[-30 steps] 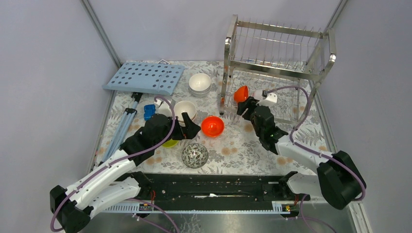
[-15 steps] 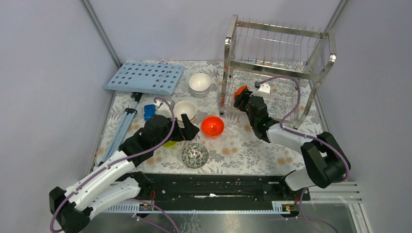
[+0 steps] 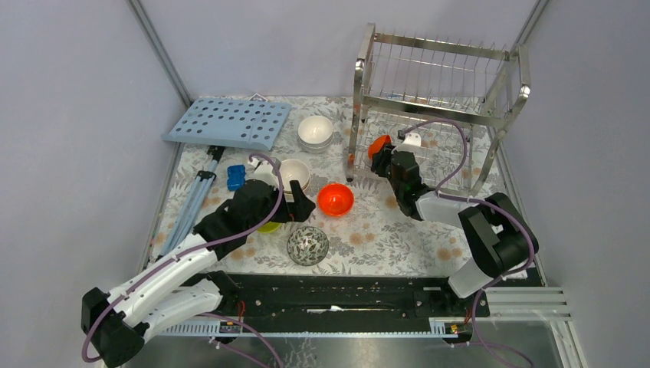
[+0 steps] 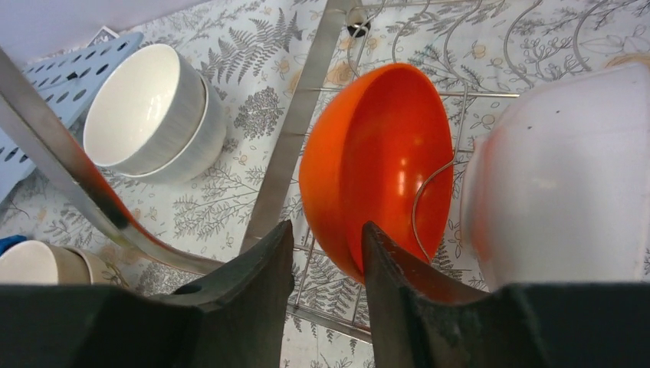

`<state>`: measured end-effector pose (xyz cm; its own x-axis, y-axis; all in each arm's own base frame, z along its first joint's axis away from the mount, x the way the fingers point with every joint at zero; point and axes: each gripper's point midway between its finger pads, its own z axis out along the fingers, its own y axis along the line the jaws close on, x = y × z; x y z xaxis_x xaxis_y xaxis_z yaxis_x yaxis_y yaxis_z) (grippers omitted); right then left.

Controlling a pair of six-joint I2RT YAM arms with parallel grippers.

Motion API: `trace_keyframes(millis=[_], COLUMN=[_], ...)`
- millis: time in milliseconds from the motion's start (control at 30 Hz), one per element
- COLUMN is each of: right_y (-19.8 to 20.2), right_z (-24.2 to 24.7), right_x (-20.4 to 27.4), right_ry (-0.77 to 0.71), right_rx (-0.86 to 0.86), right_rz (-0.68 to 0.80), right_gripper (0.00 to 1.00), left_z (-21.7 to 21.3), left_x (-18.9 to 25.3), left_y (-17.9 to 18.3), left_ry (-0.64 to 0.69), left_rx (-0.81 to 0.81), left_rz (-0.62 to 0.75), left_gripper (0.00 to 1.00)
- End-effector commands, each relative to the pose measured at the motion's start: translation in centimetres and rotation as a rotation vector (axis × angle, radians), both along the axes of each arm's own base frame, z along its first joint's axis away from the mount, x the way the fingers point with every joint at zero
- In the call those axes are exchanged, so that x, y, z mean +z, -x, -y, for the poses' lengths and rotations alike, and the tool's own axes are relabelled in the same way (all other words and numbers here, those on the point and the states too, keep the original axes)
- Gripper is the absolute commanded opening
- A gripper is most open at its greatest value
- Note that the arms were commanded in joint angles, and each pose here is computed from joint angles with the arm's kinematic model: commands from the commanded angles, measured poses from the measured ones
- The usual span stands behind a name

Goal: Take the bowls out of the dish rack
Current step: Pick up the bowl from the dish rack.

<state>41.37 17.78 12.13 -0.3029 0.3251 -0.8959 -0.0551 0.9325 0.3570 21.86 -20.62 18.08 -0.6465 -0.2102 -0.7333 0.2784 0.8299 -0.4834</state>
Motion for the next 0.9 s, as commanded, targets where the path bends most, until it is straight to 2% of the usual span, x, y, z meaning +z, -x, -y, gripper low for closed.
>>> trace_keyframes(millis=[0, 233, 467, 867], right_y=[-1.1, -1.0, -0.6, 0.2], right_z=[-0.5, -0.9, -2.0, -1.8], right_x=[0.9, 1.2, 2.9, 8.0], right_ry=[-0.041, -0.068, -0.099, -0.147], right_rx=[0.029, 0.076, 0.154, 0.17], right_rz=[0.048, 0.071, 0.133, 0.269], right_gripper=[0.41, 0.24, 0.0, 0.0], left_z=[0.4, 0.1, 0.1, -0.2], left_x=[1.1, 0.4, 0.4, -0.1], left_y=[-0.9, -1.0, -1.0, -0.9], left_ry=[0.02, 0.003, 0.002, -0.004], left_rx=[0.004, 0.015, 0.016, 0.027], left_rz=[0.049, 0.045, 0.044, 0.031], left_gripper=[0.99, 0.99, 0.99, 0.99])
